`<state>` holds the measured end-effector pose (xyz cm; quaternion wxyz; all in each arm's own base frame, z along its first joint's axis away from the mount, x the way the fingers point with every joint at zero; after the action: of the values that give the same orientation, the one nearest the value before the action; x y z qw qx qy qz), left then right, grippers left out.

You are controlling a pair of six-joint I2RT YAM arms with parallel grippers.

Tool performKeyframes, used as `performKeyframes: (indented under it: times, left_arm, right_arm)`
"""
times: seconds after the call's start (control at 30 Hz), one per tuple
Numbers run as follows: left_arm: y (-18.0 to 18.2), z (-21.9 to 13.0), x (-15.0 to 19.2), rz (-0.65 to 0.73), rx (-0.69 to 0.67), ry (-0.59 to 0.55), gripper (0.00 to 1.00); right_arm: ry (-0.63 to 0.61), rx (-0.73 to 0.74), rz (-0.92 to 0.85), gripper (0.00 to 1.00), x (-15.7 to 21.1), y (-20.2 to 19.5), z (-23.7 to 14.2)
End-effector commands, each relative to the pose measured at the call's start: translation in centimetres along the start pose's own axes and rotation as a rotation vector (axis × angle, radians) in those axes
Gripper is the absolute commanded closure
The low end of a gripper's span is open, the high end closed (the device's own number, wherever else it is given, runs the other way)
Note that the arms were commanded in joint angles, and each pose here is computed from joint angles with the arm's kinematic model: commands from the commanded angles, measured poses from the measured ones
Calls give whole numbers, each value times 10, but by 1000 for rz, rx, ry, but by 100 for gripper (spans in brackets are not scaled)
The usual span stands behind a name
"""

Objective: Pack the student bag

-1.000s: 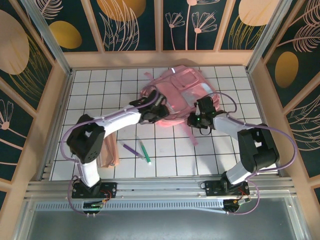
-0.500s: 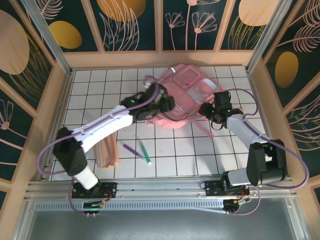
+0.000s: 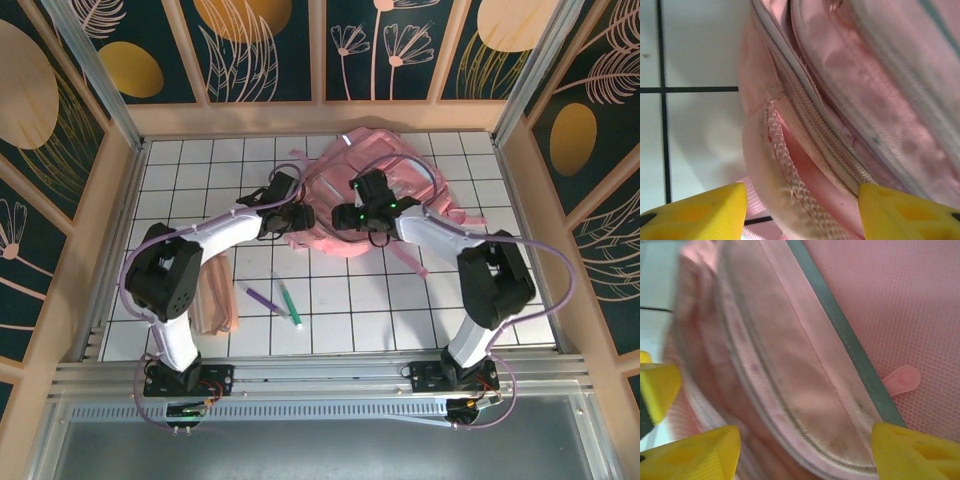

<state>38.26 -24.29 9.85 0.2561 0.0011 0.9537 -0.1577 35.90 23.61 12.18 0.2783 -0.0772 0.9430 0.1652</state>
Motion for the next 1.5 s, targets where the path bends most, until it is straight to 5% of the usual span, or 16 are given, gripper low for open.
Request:
performKeyframes:
  times: [0.0, 0.13, 0.43, 0.63, 0.8, 1.0, 1.2, 1.27, 1.33, 1.47]
  left_arm:
    - [-15, -1, -20, 50, 59, -73, 41]
    - [-8, 2, -6, -5, 72, -73, 50]
    - [-29, 11, 52, 22, 195, 49, 97]
    - [-78, 4, 96, 106, 290, 99, 99]
    - [-115, -12, 111, 109, 411, 92, 91]
    - [-127, -62, 83, 279, 449, -40, 62]
    - [-112, -144, 49, 809, 381, -444, 48]
    - [-102, -164, 38, 927, 306, -627, 24]
    - [-93, -177, 20, 955, 211, -764, 22]
    - [-98, -151, 9, 1175, 143, -610, 23]
  right_arm:
    - [-48, 168, -136, 29, -10, -11, 11]
    - [-60, 265, -164, 32, -15, -23, 17]
    - [-252, 505, -173, 45, -42, -40, -12]
    - [-355, 424, -152, 99, -53, -30, -39]
    - [-410, 300, -126, 100, -57, -21, -64]
    - [-409, 46, -263, 100, -54, 1, -93]
    - [-370, -109, -367, 100, -57, 3, -114]
    - [-391, -143, -427, 100, -56, 6, -122]
    - [-405, -154, -510, 100, -52, 8, -126]
    - [-405, -134, -581, 100, -44, 5, -127]
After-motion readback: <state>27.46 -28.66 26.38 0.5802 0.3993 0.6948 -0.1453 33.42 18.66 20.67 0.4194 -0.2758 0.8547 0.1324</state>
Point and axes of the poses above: each hand's point on the last joint's axis, 136 mm out from that joint toward the fingers, its own z axis out along the fingers, its own y axis along the line the jaws close on, x = y × z, the point moved 3 cm from there along -z, back along the fingers, and after that the axes turned 3 degrees about z, right-handed, at the moved point
